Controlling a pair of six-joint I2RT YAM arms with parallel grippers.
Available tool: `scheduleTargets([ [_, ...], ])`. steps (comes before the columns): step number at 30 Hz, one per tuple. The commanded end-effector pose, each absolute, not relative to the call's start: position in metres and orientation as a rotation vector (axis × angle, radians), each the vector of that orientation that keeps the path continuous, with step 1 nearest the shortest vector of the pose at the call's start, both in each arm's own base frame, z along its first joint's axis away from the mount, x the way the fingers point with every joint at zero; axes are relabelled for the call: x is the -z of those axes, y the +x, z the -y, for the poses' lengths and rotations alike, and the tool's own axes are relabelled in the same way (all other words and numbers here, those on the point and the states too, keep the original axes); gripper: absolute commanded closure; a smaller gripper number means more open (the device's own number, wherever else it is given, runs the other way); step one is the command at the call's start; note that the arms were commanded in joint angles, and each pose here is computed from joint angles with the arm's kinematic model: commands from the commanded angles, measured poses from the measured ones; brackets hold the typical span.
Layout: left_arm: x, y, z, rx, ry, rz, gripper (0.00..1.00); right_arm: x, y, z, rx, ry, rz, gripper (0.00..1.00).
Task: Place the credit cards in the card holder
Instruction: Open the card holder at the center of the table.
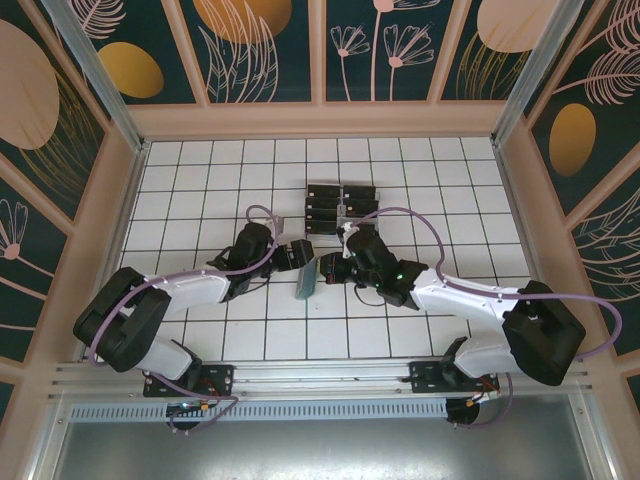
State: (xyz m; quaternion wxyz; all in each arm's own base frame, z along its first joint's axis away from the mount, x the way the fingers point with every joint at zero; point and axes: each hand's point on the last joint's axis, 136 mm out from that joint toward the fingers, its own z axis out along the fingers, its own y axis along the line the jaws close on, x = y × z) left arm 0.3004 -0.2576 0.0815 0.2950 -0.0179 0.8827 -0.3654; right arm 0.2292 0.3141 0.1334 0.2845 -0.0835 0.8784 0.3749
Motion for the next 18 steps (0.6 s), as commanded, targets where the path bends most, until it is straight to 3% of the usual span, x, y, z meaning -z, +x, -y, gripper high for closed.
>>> scheduleTargets([
  [1,-0.082,0.305,0.262,0.909,0.011,-2.357,0.14,-0.159,0.233,-0.323,-1.055,-0.223,-2.279,1.00],
  [18,-0.035,0.289,0.193,0.516,-0.226,-2.452,0.20,-0.113,0.236,-0.279,-0.965,-0.081,-2.340,1.00],
])
